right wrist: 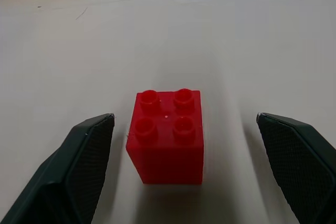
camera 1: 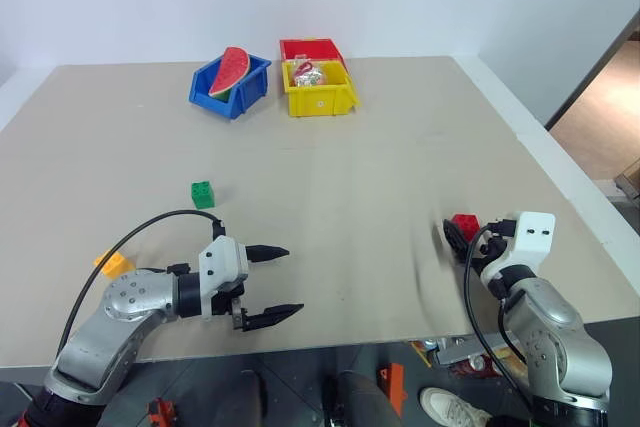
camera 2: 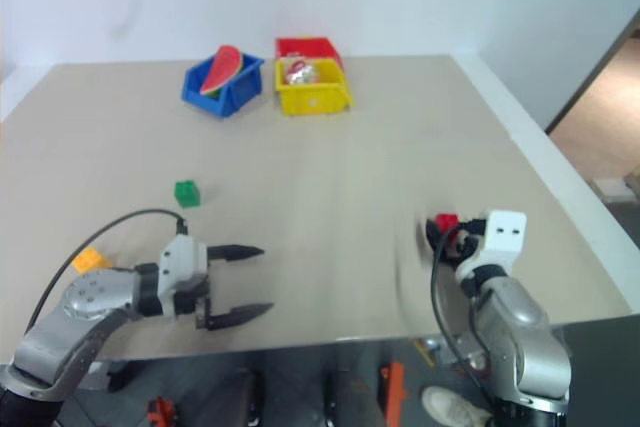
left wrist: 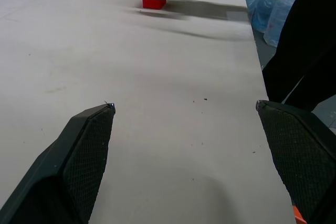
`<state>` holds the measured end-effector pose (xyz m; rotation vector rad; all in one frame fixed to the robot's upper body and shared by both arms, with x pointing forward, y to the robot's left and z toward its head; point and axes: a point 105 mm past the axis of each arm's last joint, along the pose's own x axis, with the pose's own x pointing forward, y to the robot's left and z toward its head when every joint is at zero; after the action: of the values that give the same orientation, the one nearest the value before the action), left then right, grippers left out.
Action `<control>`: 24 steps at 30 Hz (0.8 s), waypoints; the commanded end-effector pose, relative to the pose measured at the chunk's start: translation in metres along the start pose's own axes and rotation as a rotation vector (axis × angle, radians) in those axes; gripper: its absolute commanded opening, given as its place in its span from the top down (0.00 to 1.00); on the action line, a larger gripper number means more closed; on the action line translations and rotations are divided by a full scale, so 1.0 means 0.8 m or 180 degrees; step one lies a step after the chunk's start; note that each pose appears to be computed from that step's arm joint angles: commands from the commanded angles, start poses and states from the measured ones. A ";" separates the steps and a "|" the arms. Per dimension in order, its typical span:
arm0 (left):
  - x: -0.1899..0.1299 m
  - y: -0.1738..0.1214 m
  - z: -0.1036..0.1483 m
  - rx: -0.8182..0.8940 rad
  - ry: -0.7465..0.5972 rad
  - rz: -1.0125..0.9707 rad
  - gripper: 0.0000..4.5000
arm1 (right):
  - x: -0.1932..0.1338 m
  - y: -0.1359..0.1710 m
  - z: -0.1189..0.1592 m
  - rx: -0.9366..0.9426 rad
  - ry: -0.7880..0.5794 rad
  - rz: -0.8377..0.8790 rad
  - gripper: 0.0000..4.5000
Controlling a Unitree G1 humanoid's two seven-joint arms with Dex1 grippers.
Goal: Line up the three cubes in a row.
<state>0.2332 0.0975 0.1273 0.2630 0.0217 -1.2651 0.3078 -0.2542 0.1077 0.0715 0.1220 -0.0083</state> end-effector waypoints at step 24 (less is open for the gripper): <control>-0.019 0.006 0.003 0.0064 -0.0006 0.0665 0.00 | 0.025 0.178 0.070 -0.1100 -0.0107 0.3250 0.72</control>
<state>0.2355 0.1147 0.1232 0.2570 0.0277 -1.0714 0.3398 -0.1282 0.1707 -0.1958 0.0397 0.8975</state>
